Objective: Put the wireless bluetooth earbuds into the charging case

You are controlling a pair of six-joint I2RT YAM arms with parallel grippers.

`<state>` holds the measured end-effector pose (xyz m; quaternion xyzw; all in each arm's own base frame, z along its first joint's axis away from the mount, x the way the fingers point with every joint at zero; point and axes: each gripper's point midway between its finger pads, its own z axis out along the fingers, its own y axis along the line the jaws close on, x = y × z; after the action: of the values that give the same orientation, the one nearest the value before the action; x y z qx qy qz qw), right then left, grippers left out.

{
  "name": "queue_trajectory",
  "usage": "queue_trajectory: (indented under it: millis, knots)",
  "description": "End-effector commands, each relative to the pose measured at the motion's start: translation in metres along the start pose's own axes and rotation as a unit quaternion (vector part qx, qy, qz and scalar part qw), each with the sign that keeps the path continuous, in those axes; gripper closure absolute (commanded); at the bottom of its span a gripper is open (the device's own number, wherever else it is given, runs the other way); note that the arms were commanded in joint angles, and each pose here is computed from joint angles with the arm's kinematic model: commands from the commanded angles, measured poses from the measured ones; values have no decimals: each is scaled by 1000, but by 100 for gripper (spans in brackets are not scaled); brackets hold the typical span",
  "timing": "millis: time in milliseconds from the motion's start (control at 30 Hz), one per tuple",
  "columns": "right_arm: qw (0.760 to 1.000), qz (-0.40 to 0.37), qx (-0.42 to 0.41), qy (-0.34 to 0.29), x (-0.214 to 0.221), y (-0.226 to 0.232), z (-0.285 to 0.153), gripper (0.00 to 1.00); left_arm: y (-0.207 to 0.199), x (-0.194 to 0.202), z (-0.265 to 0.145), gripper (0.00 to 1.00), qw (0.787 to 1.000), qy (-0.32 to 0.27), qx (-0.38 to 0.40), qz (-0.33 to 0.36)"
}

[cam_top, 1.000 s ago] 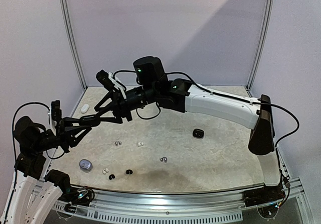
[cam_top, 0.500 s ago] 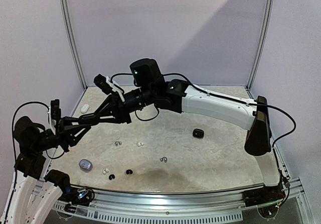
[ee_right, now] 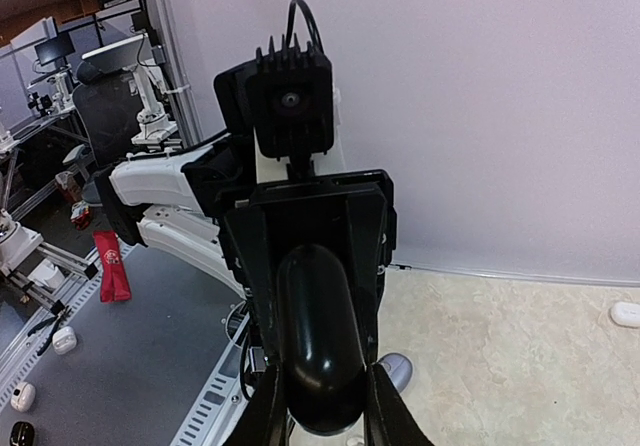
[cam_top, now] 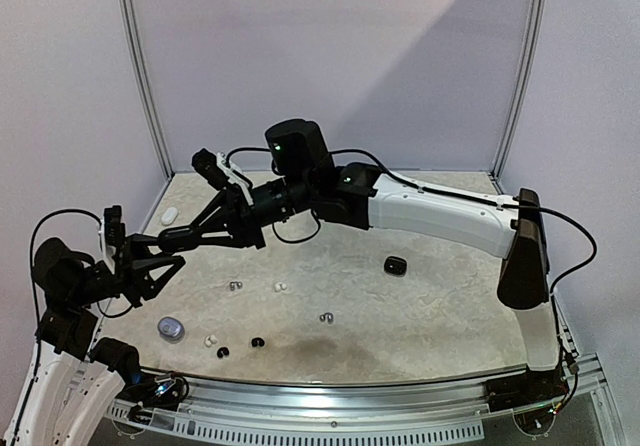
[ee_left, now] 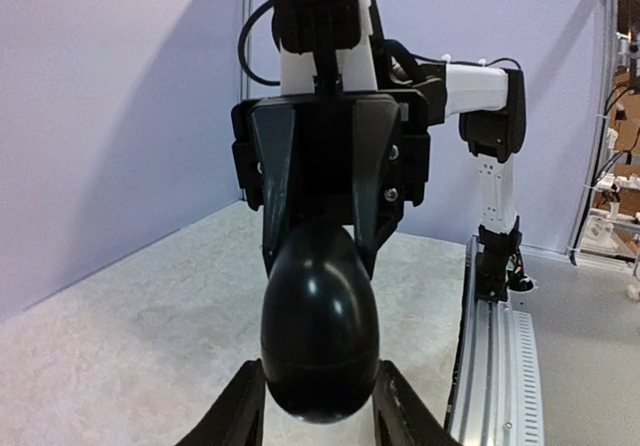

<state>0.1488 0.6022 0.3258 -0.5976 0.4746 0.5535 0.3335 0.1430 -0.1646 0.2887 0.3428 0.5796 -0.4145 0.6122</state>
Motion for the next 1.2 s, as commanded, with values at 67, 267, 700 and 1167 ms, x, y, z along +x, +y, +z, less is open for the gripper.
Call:
queue_trajectory:
  millis: [67, 267, 700, 1167]
  knots:
    - [999, -30, -10, -37, -36, 16, -15, 100, -3, -16, 0, 65, 999, -39, 8, 17]
    - [999, -30, -6, -35, -34, 14, -15, 100, -4, -24, 0, 51, 998, -53, 10, 12]
    - [999, -30, -3, -36, -32, 12, -12, 100, 4, -28, 0, 74, 997, -62, -7, -33]
    - [999, -38, 2, -26, -22, 9, -7, 92, 2, -33, 0, 100, 997, -68, -3, -44]
